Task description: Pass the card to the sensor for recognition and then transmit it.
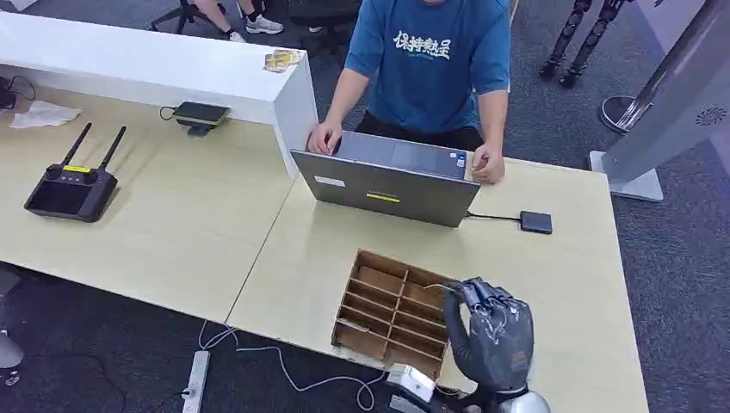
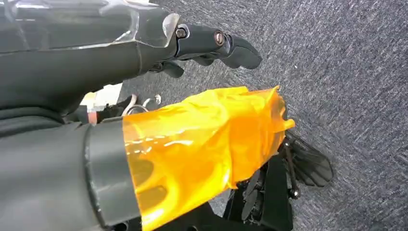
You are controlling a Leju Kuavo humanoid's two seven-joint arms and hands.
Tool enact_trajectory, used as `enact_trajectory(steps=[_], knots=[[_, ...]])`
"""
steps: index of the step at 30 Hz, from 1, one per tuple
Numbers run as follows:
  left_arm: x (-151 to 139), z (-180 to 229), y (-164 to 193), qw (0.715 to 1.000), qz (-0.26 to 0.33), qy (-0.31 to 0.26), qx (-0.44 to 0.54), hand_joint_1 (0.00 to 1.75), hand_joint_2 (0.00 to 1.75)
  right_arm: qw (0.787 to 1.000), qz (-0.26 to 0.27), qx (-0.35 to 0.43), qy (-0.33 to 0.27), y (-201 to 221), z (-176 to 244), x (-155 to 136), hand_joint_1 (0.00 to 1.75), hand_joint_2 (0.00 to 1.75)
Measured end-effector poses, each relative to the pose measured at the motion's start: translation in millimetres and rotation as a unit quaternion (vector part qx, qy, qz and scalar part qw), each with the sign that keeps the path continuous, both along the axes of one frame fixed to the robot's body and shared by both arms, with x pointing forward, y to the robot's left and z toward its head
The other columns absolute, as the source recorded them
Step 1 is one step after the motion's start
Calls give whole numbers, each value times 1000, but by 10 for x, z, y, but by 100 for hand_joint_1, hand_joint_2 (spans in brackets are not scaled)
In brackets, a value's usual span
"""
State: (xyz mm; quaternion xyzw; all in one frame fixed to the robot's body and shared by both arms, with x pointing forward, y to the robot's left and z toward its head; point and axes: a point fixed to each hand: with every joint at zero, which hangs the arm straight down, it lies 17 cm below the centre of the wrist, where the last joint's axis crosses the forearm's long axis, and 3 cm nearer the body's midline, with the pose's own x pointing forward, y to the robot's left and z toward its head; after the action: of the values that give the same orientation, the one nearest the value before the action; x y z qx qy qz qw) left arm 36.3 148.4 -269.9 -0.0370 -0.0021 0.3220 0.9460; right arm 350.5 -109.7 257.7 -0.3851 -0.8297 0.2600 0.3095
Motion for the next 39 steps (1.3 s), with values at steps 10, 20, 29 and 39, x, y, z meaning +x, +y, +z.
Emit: enact_trajectory(steps=[10,20,29,39], knots=[[-3,2,-11,1000,-12,-2,-1,0,0,998,-40,27,-30,-321,294,152,175,175],[5,9,-45,999,-48,-7,-12,0,0,993,-89,38,-65,-664,840,794,175,175],[59,11,-29,994,-109,-19,-13,0,0,991,-103,16,-81,-542,1526,1537,175,175],[73,9,-15,991,-134,-23,-13,0,0,991,-118,-10,-60,-432,1679,1913,175,175]])
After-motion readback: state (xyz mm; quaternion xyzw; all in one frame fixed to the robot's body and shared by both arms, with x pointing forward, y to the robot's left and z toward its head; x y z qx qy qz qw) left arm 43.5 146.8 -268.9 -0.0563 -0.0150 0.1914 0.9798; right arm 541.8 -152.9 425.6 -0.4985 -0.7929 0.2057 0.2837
